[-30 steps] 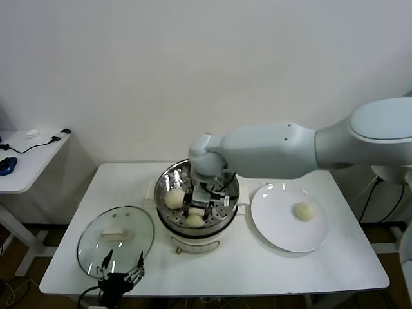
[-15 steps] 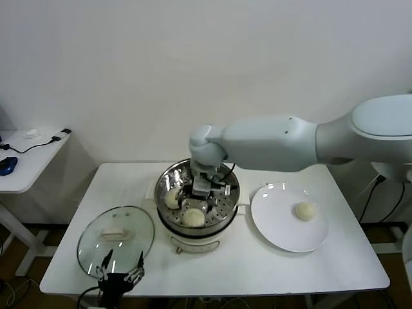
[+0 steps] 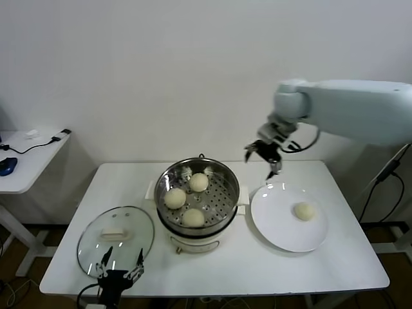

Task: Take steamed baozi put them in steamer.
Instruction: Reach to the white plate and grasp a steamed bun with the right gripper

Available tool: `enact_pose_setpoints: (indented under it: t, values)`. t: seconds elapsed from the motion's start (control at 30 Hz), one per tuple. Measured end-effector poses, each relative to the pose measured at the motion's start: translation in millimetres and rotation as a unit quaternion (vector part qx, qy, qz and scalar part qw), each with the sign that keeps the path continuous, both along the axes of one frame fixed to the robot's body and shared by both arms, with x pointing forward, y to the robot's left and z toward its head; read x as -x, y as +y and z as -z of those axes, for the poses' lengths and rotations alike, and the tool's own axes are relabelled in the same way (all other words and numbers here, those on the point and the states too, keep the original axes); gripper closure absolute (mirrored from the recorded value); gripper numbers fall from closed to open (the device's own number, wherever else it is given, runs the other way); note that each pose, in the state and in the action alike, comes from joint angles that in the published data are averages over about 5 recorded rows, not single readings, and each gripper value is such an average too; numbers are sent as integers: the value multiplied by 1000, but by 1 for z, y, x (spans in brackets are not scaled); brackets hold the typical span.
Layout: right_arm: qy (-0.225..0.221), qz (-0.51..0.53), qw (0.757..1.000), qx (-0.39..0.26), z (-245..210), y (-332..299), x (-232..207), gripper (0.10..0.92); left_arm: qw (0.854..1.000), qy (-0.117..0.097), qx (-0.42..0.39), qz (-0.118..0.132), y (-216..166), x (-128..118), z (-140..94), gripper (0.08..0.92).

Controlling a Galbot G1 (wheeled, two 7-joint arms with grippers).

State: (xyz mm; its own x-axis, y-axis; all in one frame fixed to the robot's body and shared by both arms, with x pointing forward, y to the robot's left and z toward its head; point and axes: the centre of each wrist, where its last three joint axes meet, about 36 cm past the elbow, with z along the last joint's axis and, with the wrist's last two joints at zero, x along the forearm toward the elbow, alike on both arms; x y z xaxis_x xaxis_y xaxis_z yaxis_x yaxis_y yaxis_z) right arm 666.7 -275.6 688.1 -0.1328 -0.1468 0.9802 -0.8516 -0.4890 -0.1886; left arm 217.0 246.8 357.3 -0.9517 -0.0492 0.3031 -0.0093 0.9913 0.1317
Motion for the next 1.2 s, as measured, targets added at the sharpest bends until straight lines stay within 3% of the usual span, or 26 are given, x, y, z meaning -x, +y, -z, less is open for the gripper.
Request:
enact_pose_setpoints:
  t: [0.23,0.5,0.87,1.2]
  values:
    - [20,122,992,-2,58,-79,0,200,1000,3,-1,-3,2,3,-2,177]
    - [31,196,980,14,118,-123,-2,200,1000,5,1,-8,1,5,-1,177]
    - [41,252,966,31,185,-147,1,200,1000,9,1,-11,1,6,2,177]
    - [40,272,961,28,217,-142,-2,205,1000,10,-1,-11,2,8,2,177]
